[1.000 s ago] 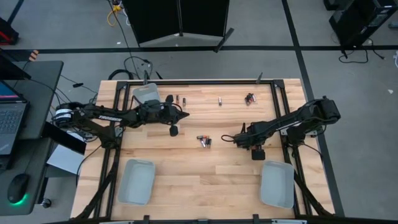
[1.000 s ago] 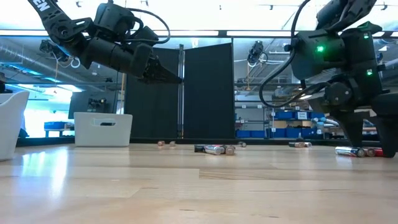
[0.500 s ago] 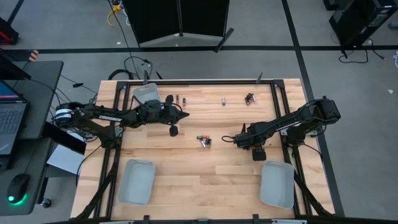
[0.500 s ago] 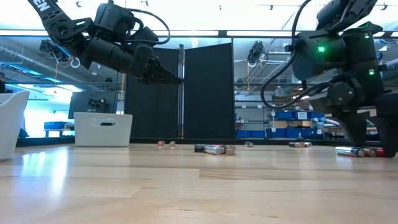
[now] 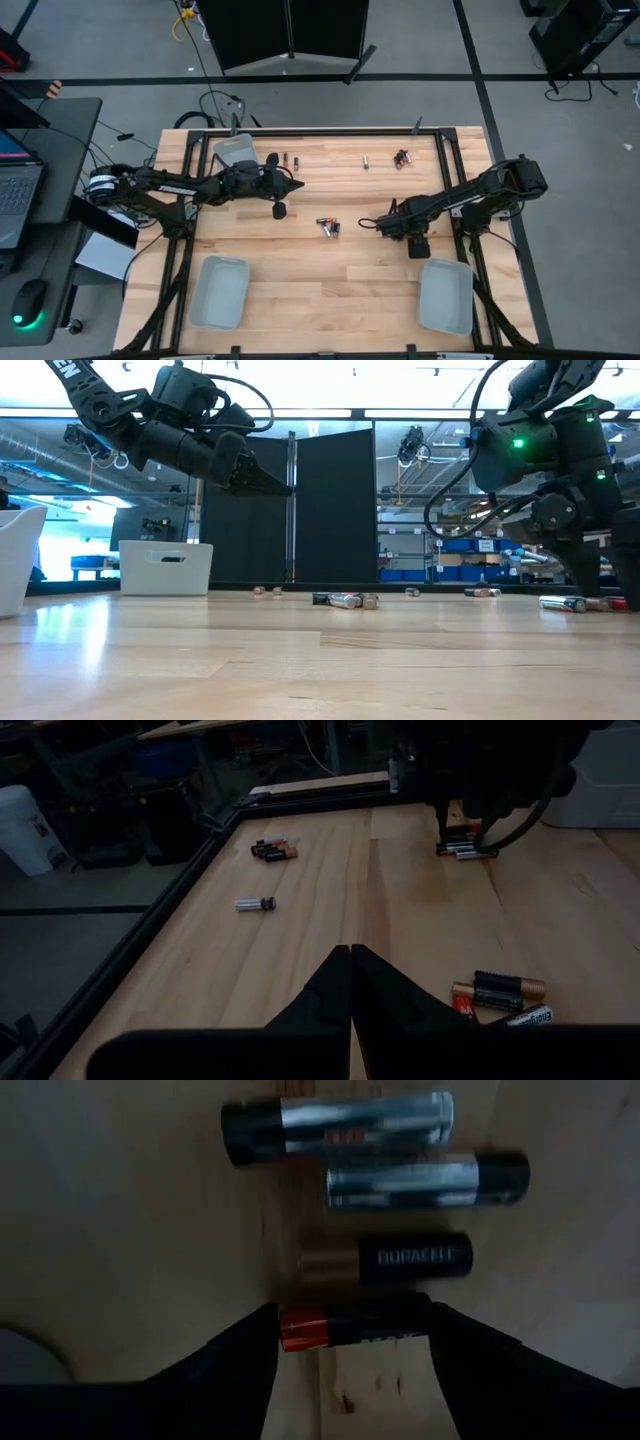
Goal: Sort batteries
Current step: Put the black-red battery into the bottom right gray bin
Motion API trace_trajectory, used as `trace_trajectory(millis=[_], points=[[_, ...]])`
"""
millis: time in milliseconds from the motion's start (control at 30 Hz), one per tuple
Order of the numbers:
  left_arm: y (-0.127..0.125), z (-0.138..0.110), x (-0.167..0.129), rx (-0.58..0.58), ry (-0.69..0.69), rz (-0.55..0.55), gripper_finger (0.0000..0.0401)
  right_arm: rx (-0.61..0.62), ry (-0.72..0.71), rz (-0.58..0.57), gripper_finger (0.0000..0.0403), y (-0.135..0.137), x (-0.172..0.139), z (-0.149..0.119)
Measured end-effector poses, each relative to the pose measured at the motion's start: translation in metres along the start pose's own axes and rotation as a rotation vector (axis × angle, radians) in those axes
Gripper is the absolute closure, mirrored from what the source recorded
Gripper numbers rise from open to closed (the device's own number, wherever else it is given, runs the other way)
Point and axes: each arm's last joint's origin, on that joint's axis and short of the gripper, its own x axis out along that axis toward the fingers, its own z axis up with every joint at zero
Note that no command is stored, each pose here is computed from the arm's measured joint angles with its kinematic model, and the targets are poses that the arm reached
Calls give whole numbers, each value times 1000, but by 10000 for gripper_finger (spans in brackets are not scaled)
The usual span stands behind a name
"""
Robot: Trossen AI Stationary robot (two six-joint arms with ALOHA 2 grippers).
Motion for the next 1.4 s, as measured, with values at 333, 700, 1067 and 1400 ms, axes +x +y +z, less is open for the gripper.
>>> trace_trajectory(millis=[333,700,1067,1400], points=[[0,0,0,0,0,0,388,76,-4,19,160,4,-27,8],[0,0,0,0,0,0,388,138,-69,159,160,50,-109,2],[0,0,0,-7,2,0,388,330,1,270,160,120,-118,-50],[0,0,0,-30,-5,1,388,376,-49,300,160,132,-51,-44]])
